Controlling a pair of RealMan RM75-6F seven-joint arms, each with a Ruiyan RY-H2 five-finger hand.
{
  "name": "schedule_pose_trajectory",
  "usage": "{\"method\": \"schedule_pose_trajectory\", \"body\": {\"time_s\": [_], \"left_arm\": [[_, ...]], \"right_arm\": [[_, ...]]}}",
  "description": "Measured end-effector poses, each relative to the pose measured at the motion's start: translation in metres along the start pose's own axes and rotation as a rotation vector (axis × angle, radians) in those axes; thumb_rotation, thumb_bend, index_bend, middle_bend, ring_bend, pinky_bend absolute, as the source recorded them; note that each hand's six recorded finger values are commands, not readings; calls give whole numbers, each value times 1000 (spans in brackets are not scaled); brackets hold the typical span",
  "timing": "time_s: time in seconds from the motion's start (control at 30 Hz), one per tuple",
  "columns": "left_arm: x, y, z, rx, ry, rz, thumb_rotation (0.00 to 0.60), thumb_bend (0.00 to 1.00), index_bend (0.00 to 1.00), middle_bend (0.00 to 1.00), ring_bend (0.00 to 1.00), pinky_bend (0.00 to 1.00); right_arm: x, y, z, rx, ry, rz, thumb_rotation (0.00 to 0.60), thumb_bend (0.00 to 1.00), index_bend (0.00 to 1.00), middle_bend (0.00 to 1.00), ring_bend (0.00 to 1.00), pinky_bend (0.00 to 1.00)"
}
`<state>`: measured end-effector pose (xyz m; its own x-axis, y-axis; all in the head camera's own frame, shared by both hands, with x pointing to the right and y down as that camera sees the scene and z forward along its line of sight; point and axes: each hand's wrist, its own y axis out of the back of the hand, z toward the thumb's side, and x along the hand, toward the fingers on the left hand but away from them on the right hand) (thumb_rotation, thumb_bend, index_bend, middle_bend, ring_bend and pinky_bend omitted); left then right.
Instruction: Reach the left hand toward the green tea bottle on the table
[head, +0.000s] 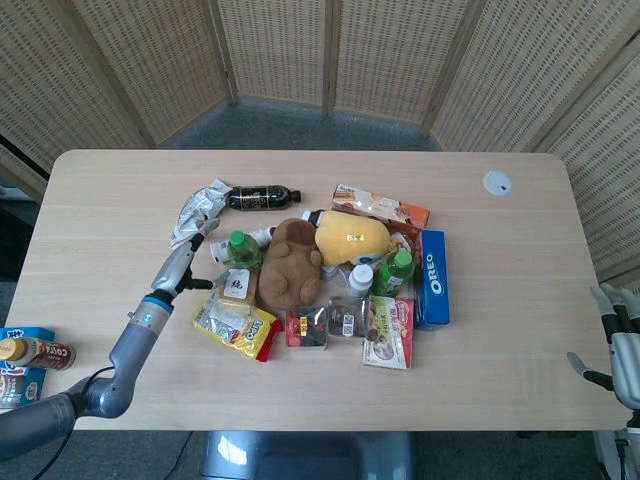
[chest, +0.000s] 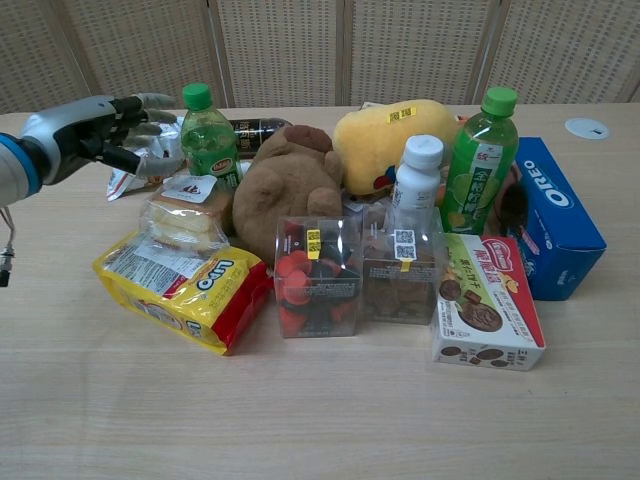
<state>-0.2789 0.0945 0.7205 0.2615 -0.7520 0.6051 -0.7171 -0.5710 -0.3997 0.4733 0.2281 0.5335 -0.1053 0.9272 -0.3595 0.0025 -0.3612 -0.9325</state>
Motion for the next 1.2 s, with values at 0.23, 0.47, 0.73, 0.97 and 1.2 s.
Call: {"method": "schedule_pose_trajectory", "body": {"time_s": [0.23, 0.47, 0.73, 0.97, 1.2], "left_arm": [[21, -24, 3, -61, -9, -23, 600, 345, 8, 138, 134, 0], [38, -34, 5, -127, -21, 20, 600, 496, 341, 424, 488, 321], [51, -38, 11, -242, -25, 57, 600, 541, 450, 540, 604, 458], [49, -28, 17, -291, -52, 83, 600, 518, 473, 565, 633, 485], [33, -1, 33, -291, -107, 97, 600, 499, 461, 564, 635, 486]], "right_arm": [[5, 6, -7, 5, -21, -8, 584, 202, 0, 17, 0, 0], [9, 7, -12, 7, -39, -7, 588, 203, 0, 17, 0, 0], [10, 10, -11, 11, -40, -9, 589, 203, 0, 17, 0, 0], [7, 8, -8, 8, -32, -3, 586, 202, 0, 17, 0, 0], [2, 1, -2, -3, -12, 8, 587, 203, 0, 17, 0, 0]]}}
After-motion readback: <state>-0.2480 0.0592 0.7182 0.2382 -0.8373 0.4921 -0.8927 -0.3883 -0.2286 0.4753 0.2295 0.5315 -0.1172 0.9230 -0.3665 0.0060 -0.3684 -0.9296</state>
